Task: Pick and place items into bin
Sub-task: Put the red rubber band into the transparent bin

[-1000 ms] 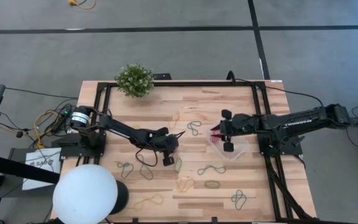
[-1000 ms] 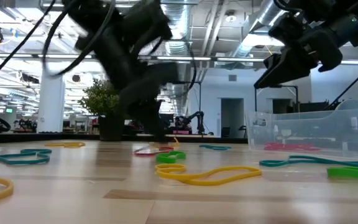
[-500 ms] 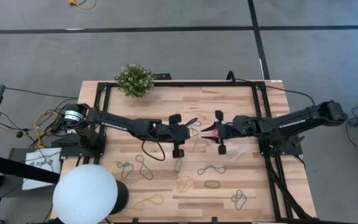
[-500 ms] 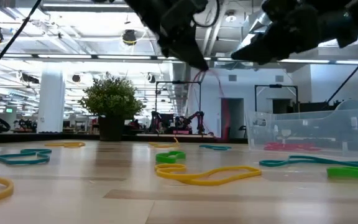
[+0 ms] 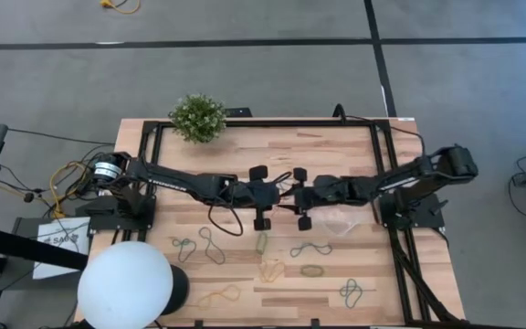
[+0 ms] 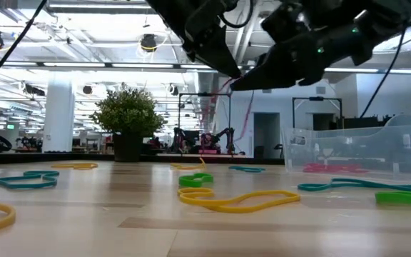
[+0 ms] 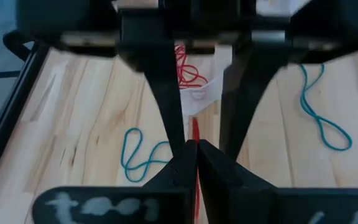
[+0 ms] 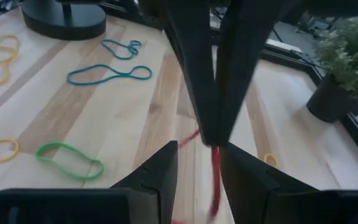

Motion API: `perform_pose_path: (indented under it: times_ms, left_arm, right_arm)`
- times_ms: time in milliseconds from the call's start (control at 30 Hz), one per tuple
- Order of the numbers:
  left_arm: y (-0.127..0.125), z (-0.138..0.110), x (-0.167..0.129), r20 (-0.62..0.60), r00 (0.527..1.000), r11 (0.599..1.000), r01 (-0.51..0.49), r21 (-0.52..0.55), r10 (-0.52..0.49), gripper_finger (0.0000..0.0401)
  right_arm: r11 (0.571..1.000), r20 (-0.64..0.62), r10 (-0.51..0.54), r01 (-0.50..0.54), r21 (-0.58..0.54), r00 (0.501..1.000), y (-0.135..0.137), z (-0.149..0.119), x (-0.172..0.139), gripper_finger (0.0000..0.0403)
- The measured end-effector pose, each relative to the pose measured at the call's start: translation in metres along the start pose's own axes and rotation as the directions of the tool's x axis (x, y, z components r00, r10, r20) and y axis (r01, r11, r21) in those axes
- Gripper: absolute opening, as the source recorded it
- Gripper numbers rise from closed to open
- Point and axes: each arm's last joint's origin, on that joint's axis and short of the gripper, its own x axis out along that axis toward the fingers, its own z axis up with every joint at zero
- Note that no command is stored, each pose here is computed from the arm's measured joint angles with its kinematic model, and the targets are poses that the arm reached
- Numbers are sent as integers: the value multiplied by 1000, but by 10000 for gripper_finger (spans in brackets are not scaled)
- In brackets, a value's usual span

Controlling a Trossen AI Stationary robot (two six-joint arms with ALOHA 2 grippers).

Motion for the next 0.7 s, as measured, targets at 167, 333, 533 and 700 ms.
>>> perform_pose_path:
  times_ms: [167, 333, 533, 700]
  left_arm:
    - [0, -1, 0, -11, 1000, 1000, -3, 4, 3, 0]
    - [2, -5, 0, -55, 997, 998, -56, 19, 57, 0]
    - [2, -8, -1, -83, 994, 997, -75, 27, 77, 0]
    - [3, -8, -1, -85, 993, 997, -76, 26, 78, 0]
  right_arm:
    - [999, -32, 6, -7, -32, 999, 2, -3, 14, 113]
    - [998, -93, -47, 43, -42, 995, 1, -8, 17, 90]
    - [998, -164, -44, 36, -54, 986, 0, -11, 10, 9]
    - [997, -138, -56, 49, -55, 989, -4, -4, 5, 8]
